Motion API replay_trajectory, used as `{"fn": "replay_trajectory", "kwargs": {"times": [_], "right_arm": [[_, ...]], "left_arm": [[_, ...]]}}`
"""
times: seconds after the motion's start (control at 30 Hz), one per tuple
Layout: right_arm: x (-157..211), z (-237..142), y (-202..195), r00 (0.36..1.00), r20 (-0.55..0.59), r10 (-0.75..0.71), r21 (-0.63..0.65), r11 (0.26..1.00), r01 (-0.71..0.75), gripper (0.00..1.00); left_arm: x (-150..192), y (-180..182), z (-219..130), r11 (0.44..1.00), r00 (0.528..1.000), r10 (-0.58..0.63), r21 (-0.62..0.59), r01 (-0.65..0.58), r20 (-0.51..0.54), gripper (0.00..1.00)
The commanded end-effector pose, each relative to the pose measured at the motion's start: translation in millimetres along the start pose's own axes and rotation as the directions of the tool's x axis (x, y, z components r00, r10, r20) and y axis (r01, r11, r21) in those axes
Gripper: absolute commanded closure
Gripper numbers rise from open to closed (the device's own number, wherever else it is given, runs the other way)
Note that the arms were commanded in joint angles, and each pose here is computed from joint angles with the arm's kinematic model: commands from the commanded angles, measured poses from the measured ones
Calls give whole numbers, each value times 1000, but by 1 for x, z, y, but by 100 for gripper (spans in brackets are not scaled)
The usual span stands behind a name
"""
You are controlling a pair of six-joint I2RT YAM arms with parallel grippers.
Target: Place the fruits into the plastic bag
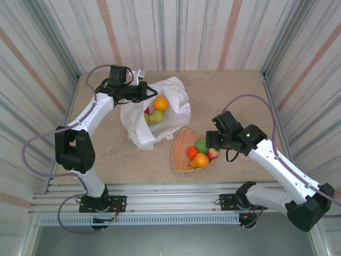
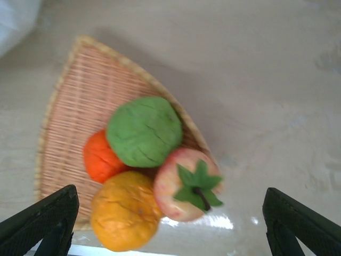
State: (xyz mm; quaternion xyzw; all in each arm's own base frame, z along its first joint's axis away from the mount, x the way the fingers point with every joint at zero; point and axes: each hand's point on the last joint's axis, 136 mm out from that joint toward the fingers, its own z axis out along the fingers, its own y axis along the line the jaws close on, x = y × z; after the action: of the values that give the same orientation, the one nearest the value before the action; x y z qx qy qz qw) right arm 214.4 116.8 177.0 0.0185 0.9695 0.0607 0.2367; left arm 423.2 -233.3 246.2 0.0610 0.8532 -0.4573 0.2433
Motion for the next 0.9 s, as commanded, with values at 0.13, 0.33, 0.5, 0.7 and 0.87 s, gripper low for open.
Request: {"fn": "replay_trajectory", "kwargs": {"times": [0.13,0.33,0.5,0.7,0.87], "right_arm": [[37,21,-13,978,-151,145,67,988,-137,10],[38,38,-2,972,-183,151,43,988,-146,17],[43,51,2,965,-208,158,41,987,-152,23],[46,58,-3,964,-209,165,67,986,-154,26],[48,63,-3,962,-214,167,69,985,-156,29]], "left_arm": [[3,5,4,1000,1000,-15,7,15,-18,100],[3,5,4,1000,1000,-12,5,12,-18,100],[3,3,3,1000,1000,-11,6,11,-17,100],[2,3,2,1000,1000,-10,6,10,-14,100],[2,3,2,1000,1000,-10,6,10,-14,100]]}}
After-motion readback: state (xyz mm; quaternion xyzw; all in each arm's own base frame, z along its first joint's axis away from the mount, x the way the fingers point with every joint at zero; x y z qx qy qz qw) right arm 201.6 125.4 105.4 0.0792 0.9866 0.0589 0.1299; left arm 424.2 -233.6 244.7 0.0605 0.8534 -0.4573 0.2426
